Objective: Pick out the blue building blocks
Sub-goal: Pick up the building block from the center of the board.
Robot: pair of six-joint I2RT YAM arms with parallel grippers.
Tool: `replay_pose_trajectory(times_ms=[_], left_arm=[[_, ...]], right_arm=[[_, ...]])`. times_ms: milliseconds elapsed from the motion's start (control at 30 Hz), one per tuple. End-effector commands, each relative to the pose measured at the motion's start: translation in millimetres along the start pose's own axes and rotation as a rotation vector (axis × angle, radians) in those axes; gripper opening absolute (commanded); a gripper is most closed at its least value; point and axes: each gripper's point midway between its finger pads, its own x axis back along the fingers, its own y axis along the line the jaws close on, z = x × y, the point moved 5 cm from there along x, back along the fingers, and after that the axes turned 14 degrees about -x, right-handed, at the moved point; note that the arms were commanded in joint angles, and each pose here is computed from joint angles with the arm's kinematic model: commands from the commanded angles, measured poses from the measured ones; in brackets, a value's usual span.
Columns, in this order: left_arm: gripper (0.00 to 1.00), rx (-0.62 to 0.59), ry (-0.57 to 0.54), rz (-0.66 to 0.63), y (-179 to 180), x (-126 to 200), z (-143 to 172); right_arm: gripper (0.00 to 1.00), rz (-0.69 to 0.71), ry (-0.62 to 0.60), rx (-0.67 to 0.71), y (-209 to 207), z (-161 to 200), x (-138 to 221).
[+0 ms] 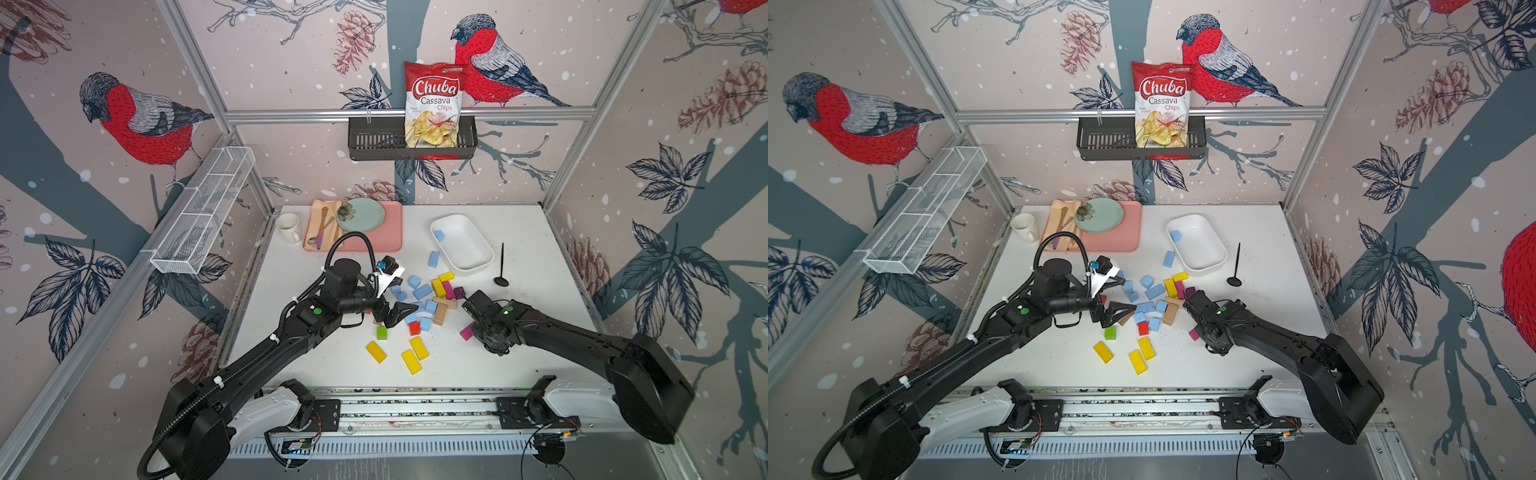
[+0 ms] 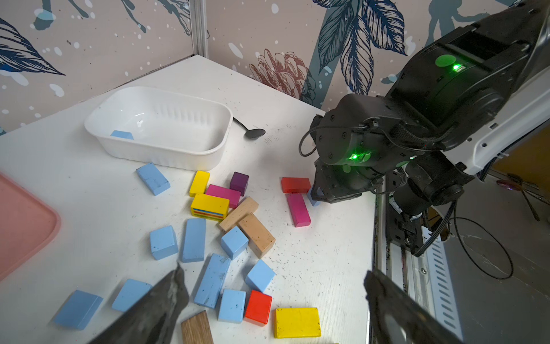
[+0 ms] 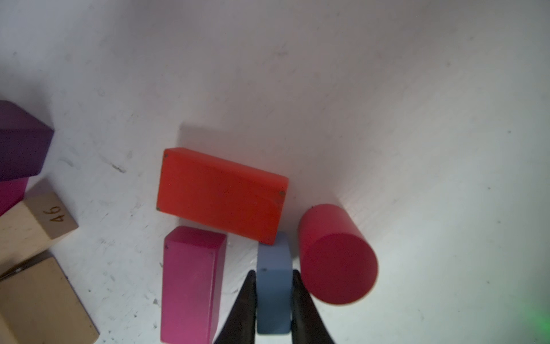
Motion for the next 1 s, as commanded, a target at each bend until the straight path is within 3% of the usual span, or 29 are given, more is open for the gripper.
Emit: replay_pose_trajectory(times_ms=[0, 500, 700, 967], left_arm=[[0.96, -0.010, 0.004, 0.011, -2, 0, 1], [0.96, -0.013, 0.008, 0.005, -1, 1, 1], [0.96, -0.025, 0.006, -0.015, 0, 3, -1], [0.96, -0.055, -0.006, -0.066, 2, 10, -5]], right_arm=[[0.19, -0.002, 0.002, 0.007, 1, 0, -2], [0.06, -0.006, -0.006, 0.009, 7, -2, 1], [0.06, -0.075, -0.072, 0.044, 30, -19, 31], [0.06, -0.296, -0.179, 0.237, 86, -70, 85]])
